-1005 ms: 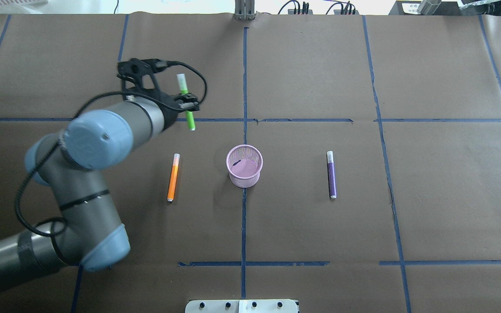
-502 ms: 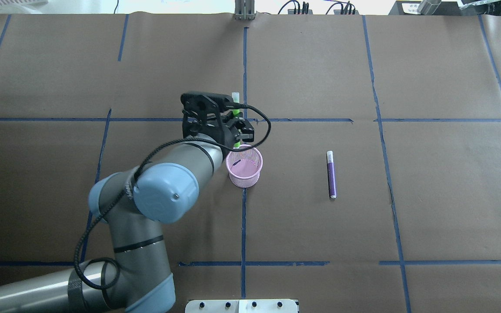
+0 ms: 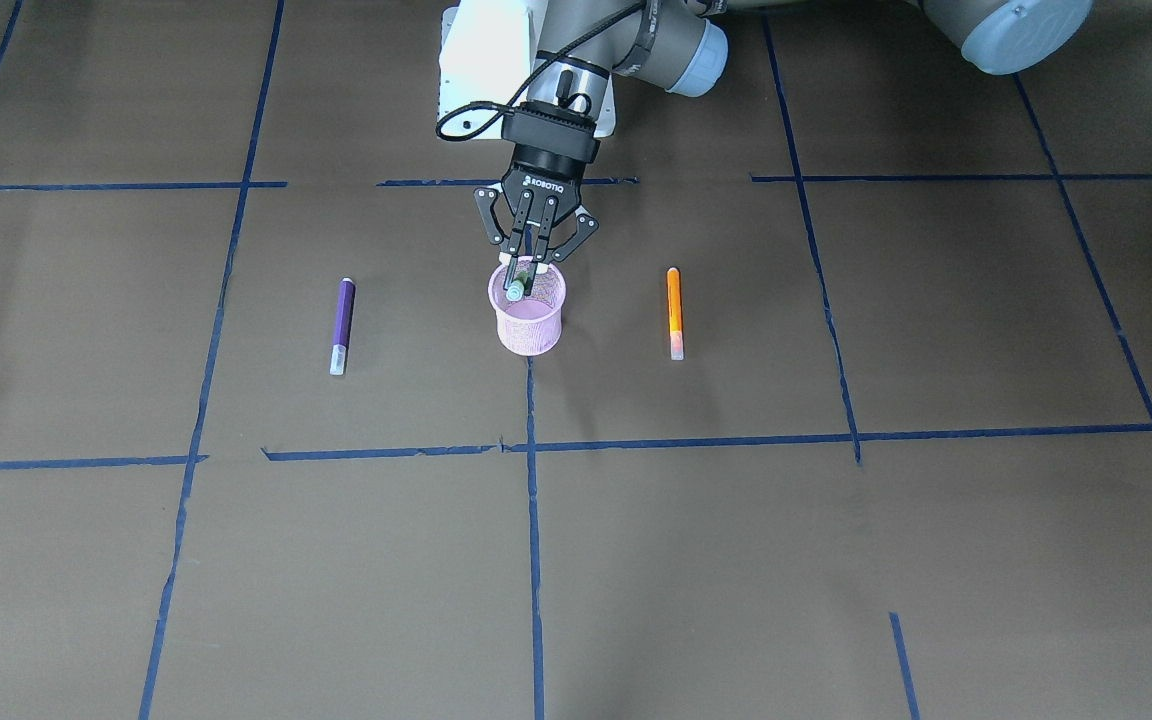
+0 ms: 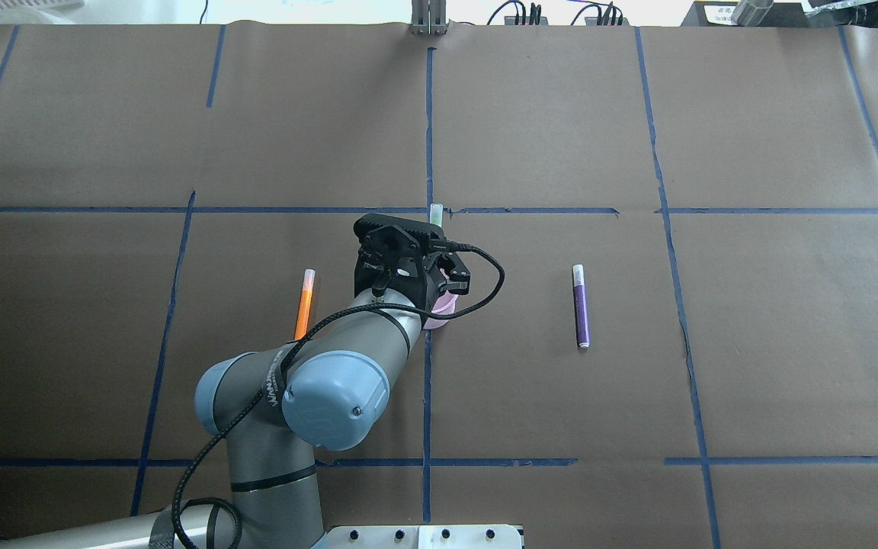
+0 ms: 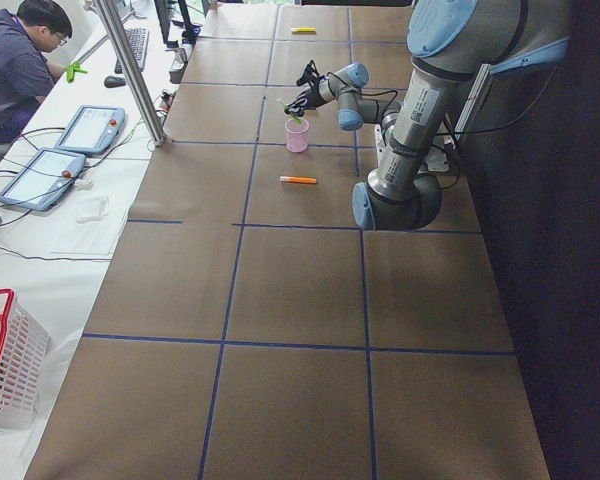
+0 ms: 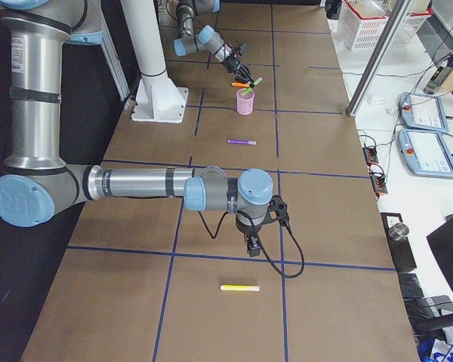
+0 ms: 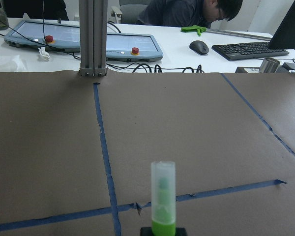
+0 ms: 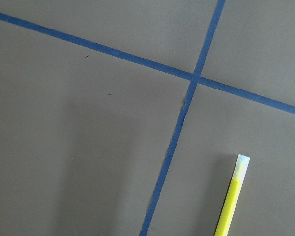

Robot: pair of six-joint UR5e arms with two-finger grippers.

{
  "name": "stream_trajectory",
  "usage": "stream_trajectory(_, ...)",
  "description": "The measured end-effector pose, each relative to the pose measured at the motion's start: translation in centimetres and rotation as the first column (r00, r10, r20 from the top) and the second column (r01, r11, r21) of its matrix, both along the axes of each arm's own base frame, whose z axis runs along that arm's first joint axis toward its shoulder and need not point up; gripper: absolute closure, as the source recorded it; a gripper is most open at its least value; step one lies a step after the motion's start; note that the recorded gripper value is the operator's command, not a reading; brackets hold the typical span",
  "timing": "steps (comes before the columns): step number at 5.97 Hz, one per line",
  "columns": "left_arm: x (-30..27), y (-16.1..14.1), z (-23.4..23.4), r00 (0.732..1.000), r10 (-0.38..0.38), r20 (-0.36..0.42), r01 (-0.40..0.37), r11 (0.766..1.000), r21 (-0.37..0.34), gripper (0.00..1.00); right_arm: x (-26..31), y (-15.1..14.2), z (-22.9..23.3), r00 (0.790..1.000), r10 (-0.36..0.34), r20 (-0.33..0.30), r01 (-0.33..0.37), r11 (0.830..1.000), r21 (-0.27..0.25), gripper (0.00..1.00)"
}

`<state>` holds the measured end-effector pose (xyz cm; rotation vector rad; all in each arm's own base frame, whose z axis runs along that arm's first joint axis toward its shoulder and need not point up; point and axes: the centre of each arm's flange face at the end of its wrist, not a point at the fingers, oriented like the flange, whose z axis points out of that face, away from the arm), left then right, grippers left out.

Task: Collect pens into pen holder
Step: 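Lower the green highlighter into the cup and open the left gripper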

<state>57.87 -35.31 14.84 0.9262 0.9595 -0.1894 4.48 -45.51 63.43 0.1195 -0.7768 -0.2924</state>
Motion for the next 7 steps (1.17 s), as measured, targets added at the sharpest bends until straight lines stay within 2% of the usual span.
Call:
stream_trajectory(1, 0.1, 0.2, -0.1, 1.0, -0.002, -0.001, 0.002, 1.0, 0.003, 0.0, 0.0, 0.0, 0.0, 1.0, 0.0, 0.0, 0.0, 1.0, -0.001, 0.0)
stream_trajectory(2, -0.1, 0.3, -0.4, 1.0, 0.001, -0.007, -0.001, 1.0, 0.006, 0.0, 0.0, 0.0, 0.1, 1.0, 0.0, 0.0, 0.0, 1.0, -0.001, 0.0)
stream_trajectory(4, -2.7, 0.8, -2.9, 0.994, 0.09, -0.059, -0.091, 0.996, -0.001, 0.0, 0.0, 0.0, -0.1, 1.0, 0.001, 0.0, -0.001, 1.0, 0.001, 0.0)
stream_trajectory(5, -4.5, 0.5, -3.9, 0.989, 0.142, -0.039, -0.143, 0.989, -0.027, 0.0, 0.0, 0.0, -0.1, 1.0, 0.001, 0.0, -0.001, 1.0, 0.002, 0.0)
stream_trajectory(6, -6.3, -0.3, -4.0, 0.982, 0.19, 0.026, -0.187, 0.978, -0.089, 0.0, 0.0, -0.1, -0.2, 1.0, 0.001, 0.0, -0.001, 1.0, 0.002, 0.0)
stream_trajectory(7, -8.4, -2.2, -3.0, 0.958, 0.271, 0.092, -0.249, 0.947, -0.206, 0.0, 0.0, 0.0, -0.1, 1.0, 0.001, 0.0, -0.001, 1.0, 0.001, 0.0)
